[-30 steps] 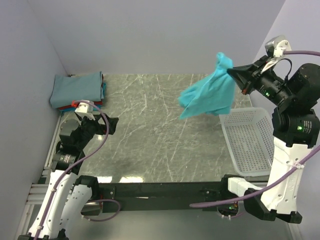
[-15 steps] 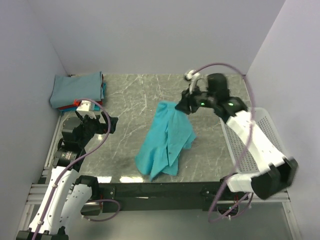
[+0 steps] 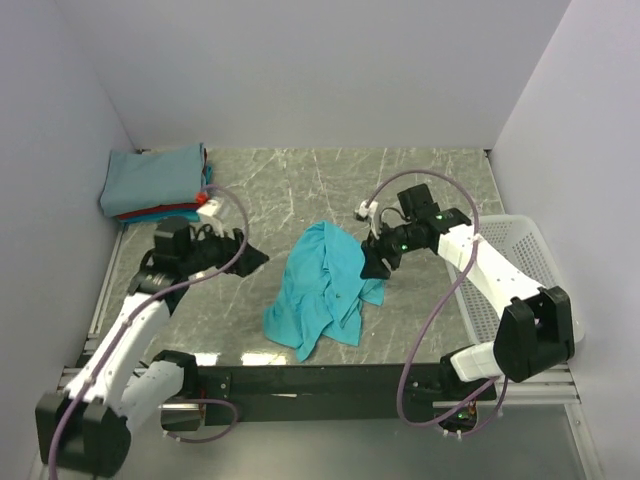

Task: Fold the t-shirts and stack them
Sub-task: Flatten the tshirt out

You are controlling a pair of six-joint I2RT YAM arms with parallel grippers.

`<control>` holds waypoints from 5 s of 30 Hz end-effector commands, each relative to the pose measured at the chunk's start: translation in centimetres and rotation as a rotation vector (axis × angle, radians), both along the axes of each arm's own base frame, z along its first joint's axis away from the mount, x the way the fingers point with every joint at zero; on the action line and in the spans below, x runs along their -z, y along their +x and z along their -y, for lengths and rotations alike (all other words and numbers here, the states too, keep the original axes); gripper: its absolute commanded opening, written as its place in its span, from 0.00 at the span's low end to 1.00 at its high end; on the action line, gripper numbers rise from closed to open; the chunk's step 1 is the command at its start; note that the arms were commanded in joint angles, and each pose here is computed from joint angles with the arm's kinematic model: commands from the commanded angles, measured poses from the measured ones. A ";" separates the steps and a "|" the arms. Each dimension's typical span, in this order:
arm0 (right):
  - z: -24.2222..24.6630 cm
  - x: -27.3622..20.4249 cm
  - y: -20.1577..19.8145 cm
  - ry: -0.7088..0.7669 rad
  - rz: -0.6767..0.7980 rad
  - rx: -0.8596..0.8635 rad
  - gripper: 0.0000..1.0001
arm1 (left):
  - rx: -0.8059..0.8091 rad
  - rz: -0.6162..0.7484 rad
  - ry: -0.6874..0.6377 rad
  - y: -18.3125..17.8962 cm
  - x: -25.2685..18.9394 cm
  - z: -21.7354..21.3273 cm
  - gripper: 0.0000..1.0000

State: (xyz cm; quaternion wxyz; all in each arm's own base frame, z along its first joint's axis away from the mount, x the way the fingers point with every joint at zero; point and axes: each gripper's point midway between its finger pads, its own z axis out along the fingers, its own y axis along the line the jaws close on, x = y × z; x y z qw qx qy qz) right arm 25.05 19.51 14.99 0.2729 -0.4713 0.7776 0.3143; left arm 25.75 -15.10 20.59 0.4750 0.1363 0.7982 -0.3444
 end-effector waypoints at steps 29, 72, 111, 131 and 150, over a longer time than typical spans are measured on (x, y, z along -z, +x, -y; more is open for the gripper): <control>-7.2 8.3 -1.1 -0.207 -0.014 0.191 0.61 | -0.098 -0.271 0.449 -11.0 14.8 15.5 0.64; 3.3 -19.9 3.3 -0.099 0.705 0.170 0.00 | -0.458 0.309 0.059 -0.9 -16.5 1.1 0.00; 9.0 -15.5 13.9 0.053 0.590 0.750 0.00 | -0.604 0.245 -0.159 11.9 -11.2 -0.2 0.01; -1.3 3.7 3.8 -0.188 0.074 -0.150 0.71 | -0.212 0.024 0.176 13.4 -7.0 1.7 0.76; -1.9 13.1 2.1 -0.569 0.029 -0.063 0.59 | -0.297 0.170 0.221 2.4 -3.0 -2.8 0.76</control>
